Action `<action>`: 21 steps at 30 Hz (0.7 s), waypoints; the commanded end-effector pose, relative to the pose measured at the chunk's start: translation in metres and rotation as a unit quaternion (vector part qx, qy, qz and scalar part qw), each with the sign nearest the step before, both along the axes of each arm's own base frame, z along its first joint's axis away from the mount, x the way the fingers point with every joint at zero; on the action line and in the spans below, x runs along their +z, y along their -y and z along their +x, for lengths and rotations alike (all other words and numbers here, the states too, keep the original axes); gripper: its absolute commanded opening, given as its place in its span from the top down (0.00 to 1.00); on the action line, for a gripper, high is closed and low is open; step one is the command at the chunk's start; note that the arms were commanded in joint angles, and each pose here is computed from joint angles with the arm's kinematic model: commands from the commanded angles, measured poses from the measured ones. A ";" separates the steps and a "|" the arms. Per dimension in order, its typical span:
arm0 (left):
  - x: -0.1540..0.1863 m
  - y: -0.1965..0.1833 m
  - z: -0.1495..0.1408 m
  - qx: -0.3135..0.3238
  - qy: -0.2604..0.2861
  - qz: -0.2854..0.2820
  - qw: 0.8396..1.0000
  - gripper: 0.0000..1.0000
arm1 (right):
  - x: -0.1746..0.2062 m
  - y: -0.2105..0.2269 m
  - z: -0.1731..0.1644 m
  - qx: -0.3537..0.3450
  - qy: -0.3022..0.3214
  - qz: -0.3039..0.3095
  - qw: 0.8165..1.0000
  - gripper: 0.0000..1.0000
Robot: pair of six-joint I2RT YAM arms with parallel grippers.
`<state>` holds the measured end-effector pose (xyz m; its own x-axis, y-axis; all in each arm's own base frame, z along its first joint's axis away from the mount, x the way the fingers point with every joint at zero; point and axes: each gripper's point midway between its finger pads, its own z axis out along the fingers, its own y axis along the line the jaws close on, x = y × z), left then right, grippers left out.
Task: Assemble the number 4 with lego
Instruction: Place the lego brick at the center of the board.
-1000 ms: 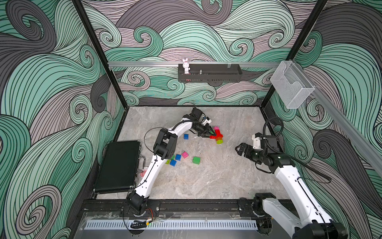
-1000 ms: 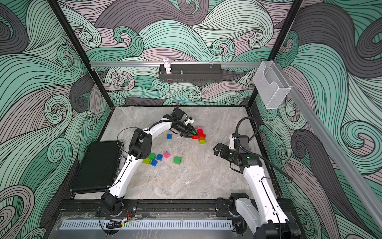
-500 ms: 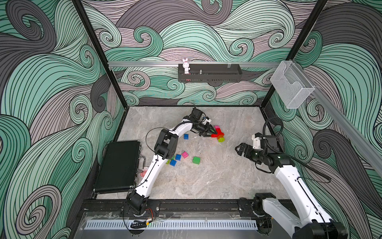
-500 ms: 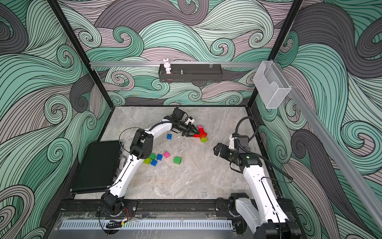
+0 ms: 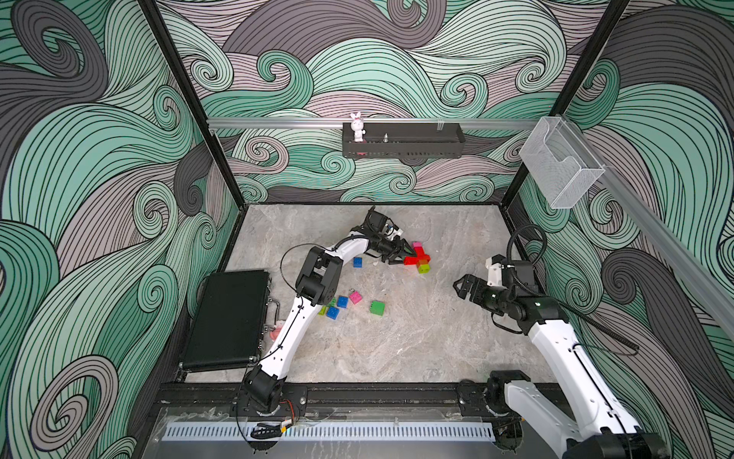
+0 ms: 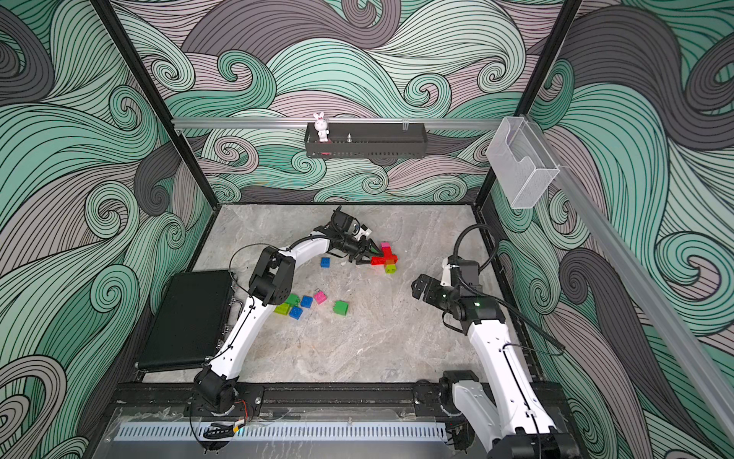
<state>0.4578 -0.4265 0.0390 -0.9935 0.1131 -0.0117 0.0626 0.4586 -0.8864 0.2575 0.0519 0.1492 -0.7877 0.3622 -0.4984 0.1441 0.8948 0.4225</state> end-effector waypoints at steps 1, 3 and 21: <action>0.017 -0.006 0.019 0.041 0.025 0.016 0.999 0.45 | -0.002 0.009 -0.002 -0.019 -0.001 -0.015 1.000 0.00; 0.019 -0.007 0.025 0.055 0.035 0.021 0.998 0.44 | -0.003 0.012 -0.002 -0.029 -0.003 -0.021 0.999 0.00; 0.041 -0.070 0.016 0.111 0.147 0.172 0.968 0.35 | -0.023 -0.013 0.000 0.020 -0.044 0.023 0.999 0.01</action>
